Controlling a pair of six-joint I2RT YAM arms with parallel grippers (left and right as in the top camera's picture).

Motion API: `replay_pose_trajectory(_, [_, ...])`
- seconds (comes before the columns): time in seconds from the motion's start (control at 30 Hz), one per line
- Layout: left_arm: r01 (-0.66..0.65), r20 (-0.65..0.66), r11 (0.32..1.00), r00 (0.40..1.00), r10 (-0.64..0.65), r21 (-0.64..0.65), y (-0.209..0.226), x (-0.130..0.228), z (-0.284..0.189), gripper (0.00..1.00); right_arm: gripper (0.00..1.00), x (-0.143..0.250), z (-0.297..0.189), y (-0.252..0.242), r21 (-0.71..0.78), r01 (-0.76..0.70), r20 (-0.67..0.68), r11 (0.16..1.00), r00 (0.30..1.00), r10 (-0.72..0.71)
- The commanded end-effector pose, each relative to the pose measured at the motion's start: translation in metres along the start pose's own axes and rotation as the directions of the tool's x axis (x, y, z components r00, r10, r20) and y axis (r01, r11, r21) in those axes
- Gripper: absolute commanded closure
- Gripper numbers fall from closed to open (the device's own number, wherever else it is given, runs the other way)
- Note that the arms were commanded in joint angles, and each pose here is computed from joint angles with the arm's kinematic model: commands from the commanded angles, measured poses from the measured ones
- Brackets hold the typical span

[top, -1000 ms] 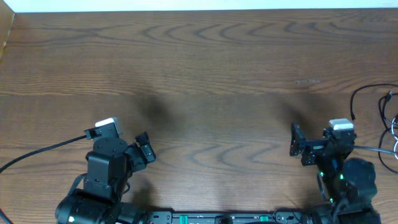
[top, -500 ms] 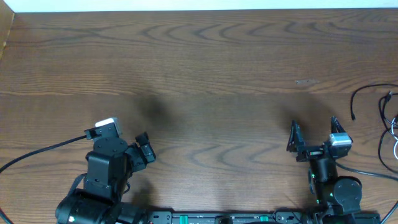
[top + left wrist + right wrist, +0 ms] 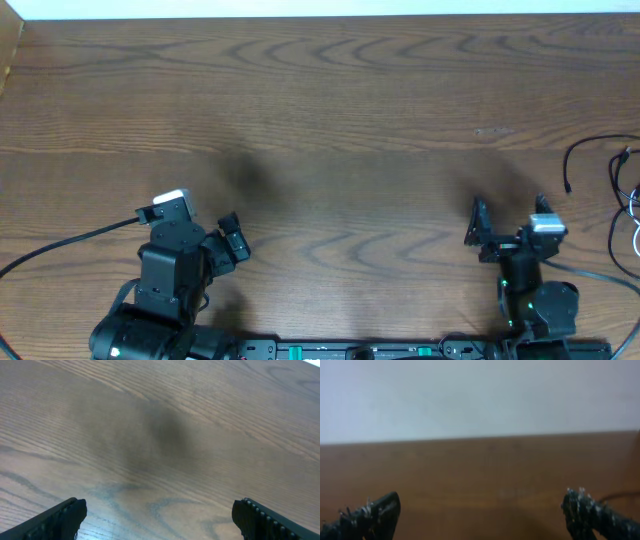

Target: Untangle cables

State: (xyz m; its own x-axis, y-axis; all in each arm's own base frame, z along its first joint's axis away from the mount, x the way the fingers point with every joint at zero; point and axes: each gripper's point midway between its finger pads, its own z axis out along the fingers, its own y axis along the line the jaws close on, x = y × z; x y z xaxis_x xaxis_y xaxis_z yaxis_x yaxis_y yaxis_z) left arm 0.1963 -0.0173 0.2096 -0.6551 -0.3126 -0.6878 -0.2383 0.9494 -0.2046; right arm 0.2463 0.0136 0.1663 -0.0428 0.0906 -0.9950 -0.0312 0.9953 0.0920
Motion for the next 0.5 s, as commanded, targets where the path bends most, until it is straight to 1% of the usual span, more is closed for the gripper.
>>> replay_pose_trajectory(0.0, [-0.016, 0.004, 1.0, 1.0, 0.016, -0.011, 0.0022, 0.0004, 0.0006, 0.02, 0.01, 0.0097, -0.0001, 0.0008, -0.016, 0.007, -0.035, 1.0, 0.999, -0.008])
replay_pose_trajectory(0.37, [-0.016, 0.004, 1.0, 1.0, 0.016, -0.011, 0.0022, 0.0004, 0.0006, 0.02, 0.01, 0.0087, 0.0, -0.0052, 0.009, 0.006, -0.031, 1.0, 0.999, -0.006])
replay_pose_trajectory(0.4, [-0.016, 0.004, 1.0, 1.0, 0.016, -0.011, 0.0022, 0.0004, 0.0006, 0.02, 0.01, 0.0084, 0.0, -0.0052, 0.009, 0.014, -0.03, 1.0, 0.999, -0.013])
replay_pose_trajectory(0.43, [-0.016, 0.004, 1.0, 1.0, 0.016, -0.011, 0.0022, 0.0004, 0.0006, 0.02, 0.01, 0.0083, 0.0, -0.0051, 0.007, 0.059, -0.03, 0.998, 0.998, -0.059])
replay_pose_trajectory(0.47, [-0.016, 0.004, 1.0, 1.0, 0.016, -0.011, 0.0021, 0.0003, 0.0005, 0.02, 0.01, 0.0083, 0.0, -0.0048, 0.005, 0.075, -0.03, 0.997, 0.997, -0.075])
